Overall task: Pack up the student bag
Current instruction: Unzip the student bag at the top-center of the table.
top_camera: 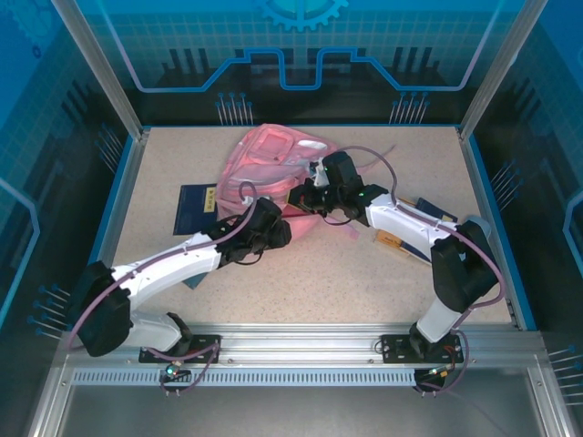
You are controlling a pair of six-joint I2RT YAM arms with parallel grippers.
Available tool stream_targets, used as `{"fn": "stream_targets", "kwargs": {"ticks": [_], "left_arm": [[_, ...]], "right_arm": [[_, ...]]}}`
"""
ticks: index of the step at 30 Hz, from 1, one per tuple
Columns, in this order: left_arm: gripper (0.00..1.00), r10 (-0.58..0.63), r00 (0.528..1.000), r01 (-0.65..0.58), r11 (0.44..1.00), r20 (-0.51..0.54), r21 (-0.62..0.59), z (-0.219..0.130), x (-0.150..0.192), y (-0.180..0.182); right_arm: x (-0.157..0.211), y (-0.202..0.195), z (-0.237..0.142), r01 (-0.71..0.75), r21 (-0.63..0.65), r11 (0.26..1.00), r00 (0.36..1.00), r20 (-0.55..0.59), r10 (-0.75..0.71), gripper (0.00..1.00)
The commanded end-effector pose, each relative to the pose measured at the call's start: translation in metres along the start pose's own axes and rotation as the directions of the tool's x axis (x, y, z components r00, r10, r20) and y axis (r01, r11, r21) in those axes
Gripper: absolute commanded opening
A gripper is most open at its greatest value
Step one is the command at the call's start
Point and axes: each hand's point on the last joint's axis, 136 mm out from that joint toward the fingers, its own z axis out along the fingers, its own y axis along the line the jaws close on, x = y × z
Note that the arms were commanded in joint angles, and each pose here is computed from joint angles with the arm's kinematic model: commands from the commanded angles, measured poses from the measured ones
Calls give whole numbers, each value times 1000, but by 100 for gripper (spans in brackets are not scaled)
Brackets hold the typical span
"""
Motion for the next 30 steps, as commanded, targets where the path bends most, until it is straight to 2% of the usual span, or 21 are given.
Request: {"fn": "stream_targets", "kwargs": {"ticks": [1, 6, 15, 22, 30], "left_arm": [[48, 12, 998, -11, 1000, 62, -23, 2, -18, -7], [44, 7, 996, 3, 994, 90, -108, 7, -25, 4], [38, -10, 992, 26, 992, 124, -127, 10, -32, 5], [21, -29, 990, 50, 987, 135, -153, 8, -34, 12], [28, -30, 992, 52, 982, 121, -180, 12, -30, 18]], "right_arm": [[-6, 51, -6, 81, -162, 983, 997, 13, -80, 0], [-3, 51, -6, 77, -165, 983, 997, 4, -77, 0], [4, 51, -2, 67, -171, 983, 997, -16, -70, 0], [4, 50, -3, 67, -165, 984, 997, -15, -70, 0], [4, 50, -4, 67, -162, 985, 998, -11, -69, 0]]}}
